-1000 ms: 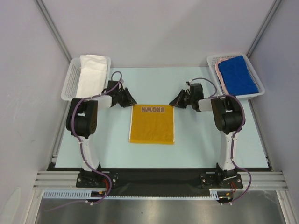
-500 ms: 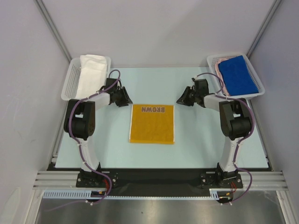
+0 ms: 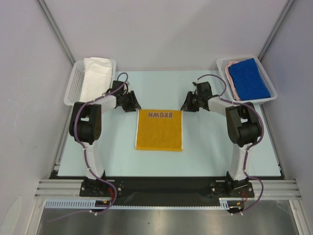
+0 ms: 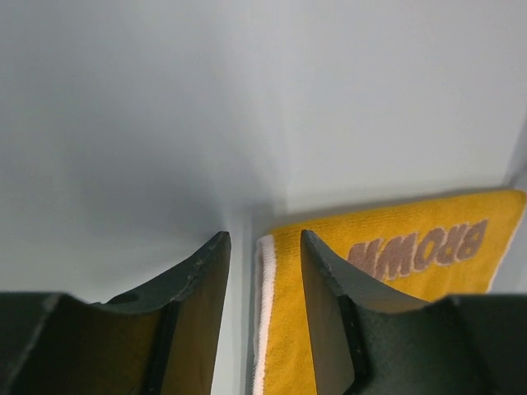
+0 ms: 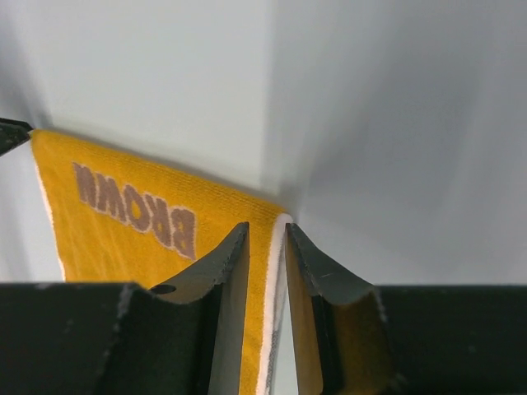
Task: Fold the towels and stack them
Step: Fold the towel
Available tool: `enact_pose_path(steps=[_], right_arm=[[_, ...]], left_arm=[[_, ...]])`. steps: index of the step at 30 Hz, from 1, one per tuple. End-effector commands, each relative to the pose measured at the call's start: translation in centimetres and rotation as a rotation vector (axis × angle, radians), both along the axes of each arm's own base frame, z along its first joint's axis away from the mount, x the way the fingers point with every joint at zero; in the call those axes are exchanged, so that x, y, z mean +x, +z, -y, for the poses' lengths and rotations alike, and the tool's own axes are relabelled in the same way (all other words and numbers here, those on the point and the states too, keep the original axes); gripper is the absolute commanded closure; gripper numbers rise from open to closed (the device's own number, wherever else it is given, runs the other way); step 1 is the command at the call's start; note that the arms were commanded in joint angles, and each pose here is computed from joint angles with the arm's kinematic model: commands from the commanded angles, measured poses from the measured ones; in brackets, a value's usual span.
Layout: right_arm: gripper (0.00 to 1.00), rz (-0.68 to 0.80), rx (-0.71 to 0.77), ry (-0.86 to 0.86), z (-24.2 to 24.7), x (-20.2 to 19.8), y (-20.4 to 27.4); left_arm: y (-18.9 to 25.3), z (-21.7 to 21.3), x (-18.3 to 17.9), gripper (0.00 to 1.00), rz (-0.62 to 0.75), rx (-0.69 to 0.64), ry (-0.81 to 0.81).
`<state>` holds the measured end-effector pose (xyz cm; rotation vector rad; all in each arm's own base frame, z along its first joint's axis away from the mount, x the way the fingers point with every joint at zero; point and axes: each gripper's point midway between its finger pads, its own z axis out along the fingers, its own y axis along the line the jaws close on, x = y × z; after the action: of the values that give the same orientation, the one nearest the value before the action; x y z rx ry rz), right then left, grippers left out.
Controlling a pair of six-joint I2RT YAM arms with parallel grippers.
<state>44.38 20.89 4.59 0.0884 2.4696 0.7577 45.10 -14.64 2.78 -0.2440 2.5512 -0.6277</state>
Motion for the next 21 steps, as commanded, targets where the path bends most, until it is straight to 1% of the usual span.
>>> enact_pose_path(steps=[1, 7, 21], right_arm=[[0.71, 0.005, -0.063, 0.003, 0.6, 0.7, -0.6], [0.66, 0.005, -0.119, 0.013, 0.6, 0.9, -1.5], [0.66, 0.007, -0.148, 0.046, -0.1, 0.6, -2.4]], left_arm=[[0.0, 0.9, 0.3, 0.53, -0.006, -0.006, -0.063], [-1.0, 0.6, 0.1, 0.53, -0.031, 0.026, -0.066], [-3.0, 1.1, -1.7, 0.54, -0.090, 0.037, -0.077]])
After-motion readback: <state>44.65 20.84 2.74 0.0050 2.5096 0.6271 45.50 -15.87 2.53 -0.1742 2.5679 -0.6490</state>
